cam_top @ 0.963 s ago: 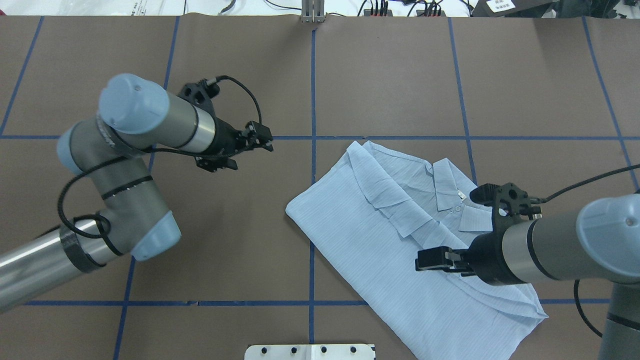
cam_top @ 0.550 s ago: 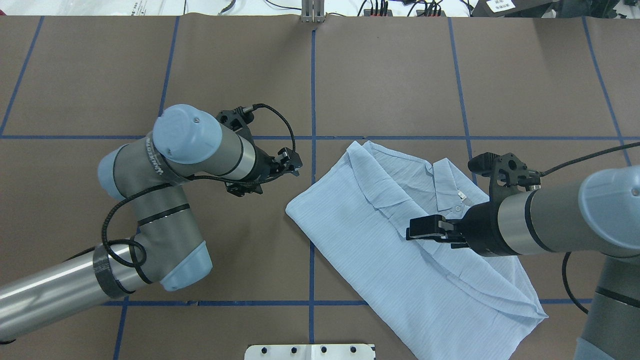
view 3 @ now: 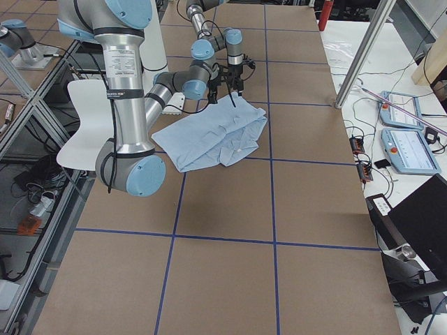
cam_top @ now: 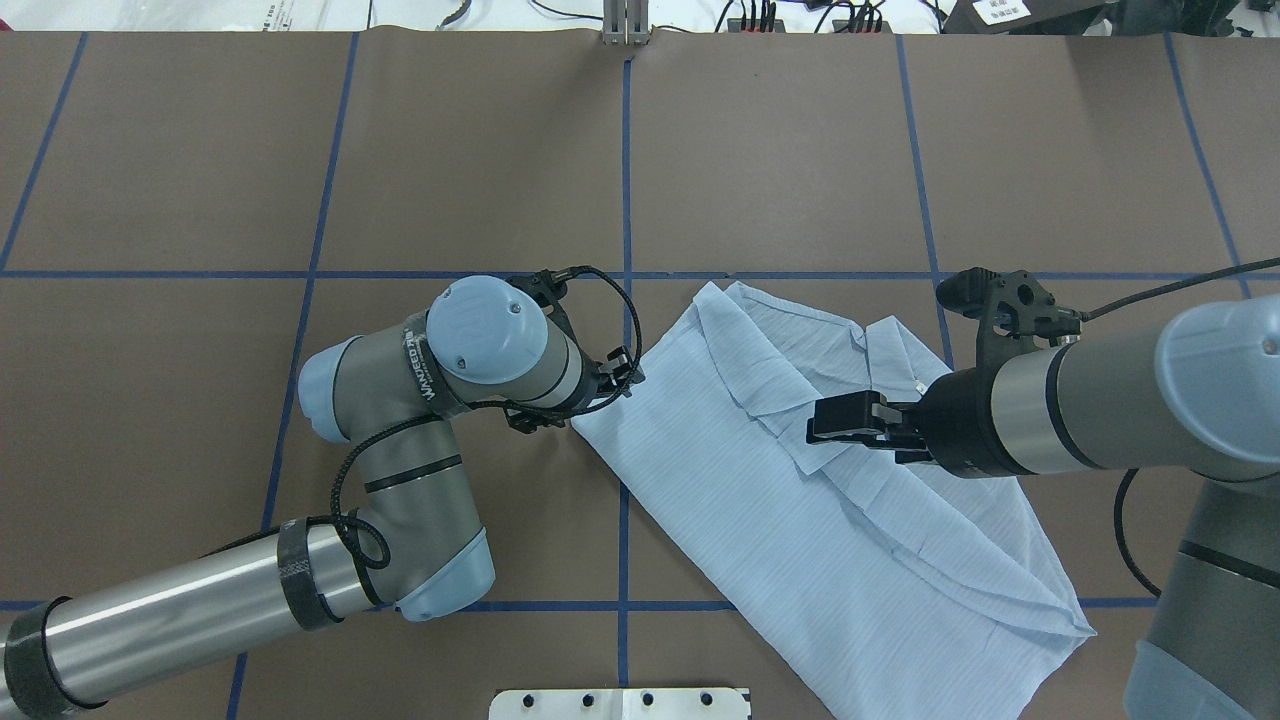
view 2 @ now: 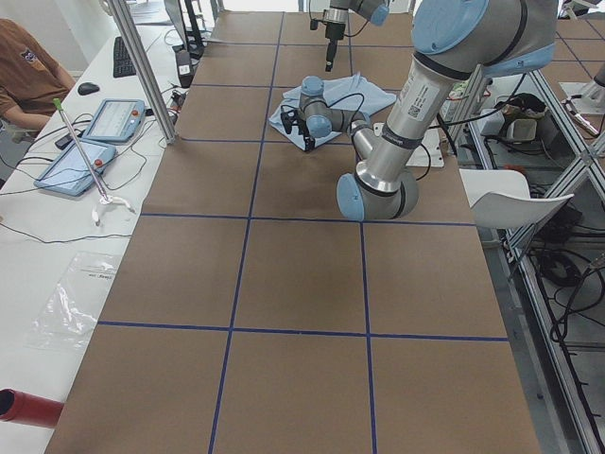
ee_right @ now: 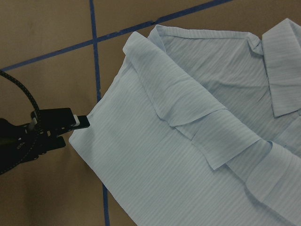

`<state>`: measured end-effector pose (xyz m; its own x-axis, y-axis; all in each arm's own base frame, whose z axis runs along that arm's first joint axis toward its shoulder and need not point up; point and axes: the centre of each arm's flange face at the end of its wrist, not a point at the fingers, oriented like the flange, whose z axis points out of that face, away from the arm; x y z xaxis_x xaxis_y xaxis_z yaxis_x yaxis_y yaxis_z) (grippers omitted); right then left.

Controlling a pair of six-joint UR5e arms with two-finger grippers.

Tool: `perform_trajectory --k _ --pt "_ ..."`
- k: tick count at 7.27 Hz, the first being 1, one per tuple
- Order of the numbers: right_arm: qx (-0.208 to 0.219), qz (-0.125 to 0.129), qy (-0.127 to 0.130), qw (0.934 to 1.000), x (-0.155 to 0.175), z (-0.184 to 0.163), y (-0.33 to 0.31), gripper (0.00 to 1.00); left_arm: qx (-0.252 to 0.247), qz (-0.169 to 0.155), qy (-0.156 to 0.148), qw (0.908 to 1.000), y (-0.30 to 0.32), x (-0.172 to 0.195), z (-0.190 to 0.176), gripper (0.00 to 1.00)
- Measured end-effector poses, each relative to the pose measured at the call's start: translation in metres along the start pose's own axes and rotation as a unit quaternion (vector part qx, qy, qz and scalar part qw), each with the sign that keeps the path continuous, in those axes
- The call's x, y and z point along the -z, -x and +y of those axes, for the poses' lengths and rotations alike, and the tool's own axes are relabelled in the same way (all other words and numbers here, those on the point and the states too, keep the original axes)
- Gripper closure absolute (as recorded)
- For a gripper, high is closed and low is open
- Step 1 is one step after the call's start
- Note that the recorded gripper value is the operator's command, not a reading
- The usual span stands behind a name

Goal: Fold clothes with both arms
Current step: 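Move the left gripper to the shirt corner farthest from the right gripper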

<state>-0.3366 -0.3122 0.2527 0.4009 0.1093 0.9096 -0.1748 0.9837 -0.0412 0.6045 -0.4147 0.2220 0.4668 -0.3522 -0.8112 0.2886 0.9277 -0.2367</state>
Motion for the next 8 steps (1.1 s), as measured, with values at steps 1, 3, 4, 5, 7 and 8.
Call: perform_trajectory --k 1,3,4,5,7,8 --pt "0.0 0.001 0.0 1.0 0.0 -0.001 0.0 0.0 0.002 -0.01 -0.001 0.9999 0.002 -0.001 0.002 0.3" --pt "-0.001 0.001 -0.002 1.0 0.0 -0.002 -0.001 0.0 0.002 -0.019 0.002 0.9998 0.005 -0.006 0.006 0.71" --pt "-0.002 0.001 -0.003 1.0 0.0 -0.003 -0.001 0.0 0.002 -0.02 0.003 0.9998 0.006 -0.007 0.008 0.97" --pt "-0.003 0.001 -0.004 1.0 0.001 -0.004 -0.002 0.0 0.001 -0.02 0.005 0.9998 0.006 -0.007 0.008 1.0" --pt "-0.004 0.004 -0.006 1.0 0.001 -0.006 -0.004 0.0 -0.002 -0.018 0.015 0.9997 0.004 -0.003 0.012 1.0" --pt "-0.005 0.005 -0.007 1.0 0.001 -0.007 -0.005 0.0 -0.004 -0.015 0.024 0.9996 0.003 0.003 0.015 1.0"
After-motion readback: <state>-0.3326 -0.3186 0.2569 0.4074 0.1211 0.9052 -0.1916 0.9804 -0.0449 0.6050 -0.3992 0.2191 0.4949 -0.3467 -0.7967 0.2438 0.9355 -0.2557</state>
